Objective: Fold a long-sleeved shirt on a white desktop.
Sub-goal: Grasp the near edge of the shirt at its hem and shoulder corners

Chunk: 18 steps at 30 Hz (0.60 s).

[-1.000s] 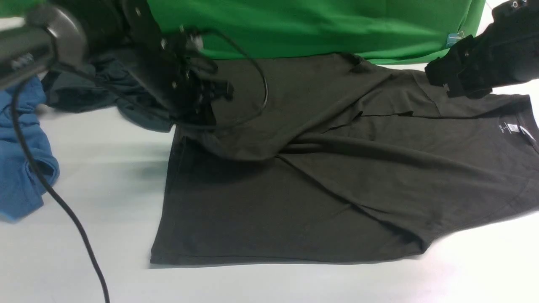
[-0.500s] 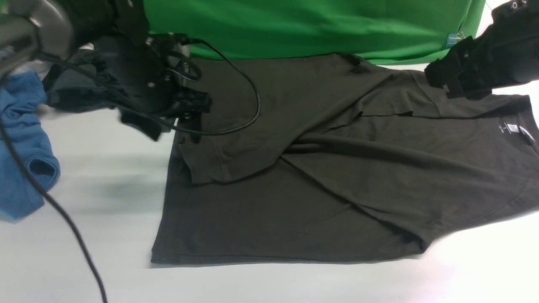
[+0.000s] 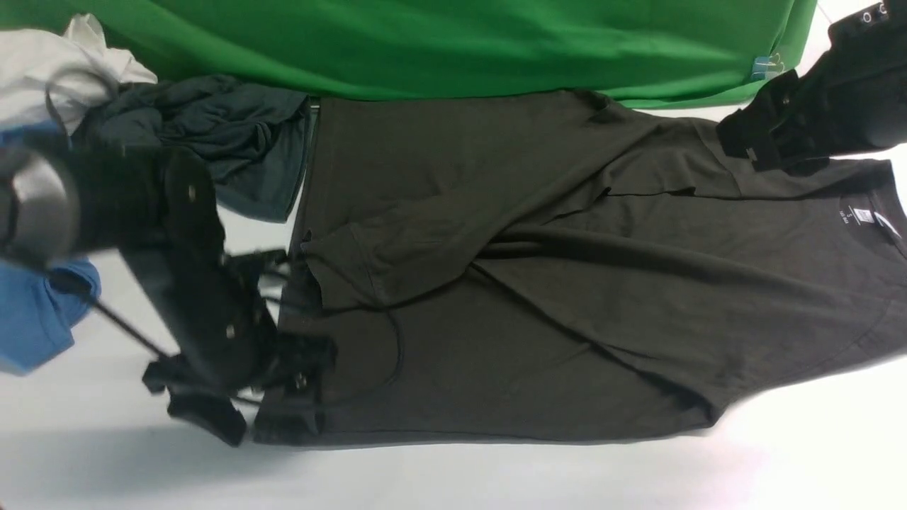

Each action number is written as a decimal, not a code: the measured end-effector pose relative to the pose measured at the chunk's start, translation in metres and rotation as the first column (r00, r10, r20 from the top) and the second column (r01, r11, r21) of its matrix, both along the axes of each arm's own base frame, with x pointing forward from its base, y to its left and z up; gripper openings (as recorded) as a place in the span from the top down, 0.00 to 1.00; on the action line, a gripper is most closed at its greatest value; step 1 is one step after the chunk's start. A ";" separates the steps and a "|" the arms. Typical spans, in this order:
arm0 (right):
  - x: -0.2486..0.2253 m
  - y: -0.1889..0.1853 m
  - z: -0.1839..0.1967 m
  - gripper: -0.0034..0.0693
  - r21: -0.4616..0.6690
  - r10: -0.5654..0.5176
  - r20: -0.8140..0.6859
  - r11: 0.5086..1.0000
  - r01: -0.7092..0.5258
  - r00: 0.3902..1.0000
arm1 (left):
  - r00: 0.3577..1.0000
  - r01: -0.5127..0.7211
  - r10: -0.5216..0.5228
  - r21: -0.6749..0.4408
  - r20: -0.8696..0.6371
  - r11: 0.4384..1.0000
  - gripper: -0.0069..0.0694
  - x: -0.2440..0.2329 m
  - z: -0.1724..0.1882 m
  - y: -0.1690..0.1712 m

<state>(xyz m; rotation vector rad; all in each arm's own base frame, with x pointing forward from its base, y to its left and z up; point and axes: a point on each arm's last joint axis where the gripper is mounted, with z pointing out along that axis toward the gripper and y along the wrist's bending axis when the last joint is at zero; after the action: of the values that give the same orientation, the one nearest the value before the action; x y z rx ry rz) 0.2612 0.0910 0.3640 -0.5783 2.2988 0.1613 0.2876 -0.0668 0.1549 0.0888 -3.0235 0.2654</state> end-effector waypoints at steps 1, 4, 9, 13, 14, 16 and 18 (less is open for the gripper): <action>0.000 0.000 0.000 0.41 0.000 0.000 -0.001 1.000 0.000 1.000 | 1.000 -0.001 0.001 -0.001 0.002 1.000 0.11 0.000 0.000 0.000; 0.000 0.000 0.000 0.41 -0.001 0.000 -0.006 1.000 0.000 1.000 | 1.000 -0.003 0.003 0.003 0.005 1.000 0.18 -0.001 -0.003 0.000; 0.000 -0.003 -0.001 0.41 -0.024 -0.018 0.000 1.000 0.018 1.000 | 0.999 0.048 -0.047 -0.029 0.016 0.998 0.41 0.000 -0.005 -0.002; 0.001 -0.006 -0.001 0.41 -0.046 -0.056 0.005 0.997 0.056 0.998 | 0.998 0.063 -0.061 -0.060 0.033 0.996 0.72 0.001 -0.007 -0.004; 0.001 -0.006 -0.001 0.41 -0.042 -0.062 0.000 0.997 0.062 0.998 | 0.998 0.063 -0.061 -0.063 0.034 0.996 0.78 0.001 -0.007 -0.004; 0.001 -0.007 -0.003 0.41 -0.045 -0.070 -0.012 0.997 0.069 0.997 | 0.996 0.077 -0.074 -0.068 0.039 0.995 0.84 0.001 -0.007 -0.005; 0.000 -0.007 -0.006 0.41 -0.050 -0.071 -0.023 0.996 0.070 0.997 | 0.996 0.086 -0.083 -0.069 0.041 0.994 0.85 0.000 -0.007 -0.005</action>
<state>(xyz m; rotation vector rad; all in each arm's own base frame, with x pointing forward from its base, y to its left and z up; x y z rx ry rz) 0.2610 0.0836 0.3576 -0.5219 2.3495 0.0788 0.2877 -0.0716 0.1480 -0.0509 -3.0420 0.3703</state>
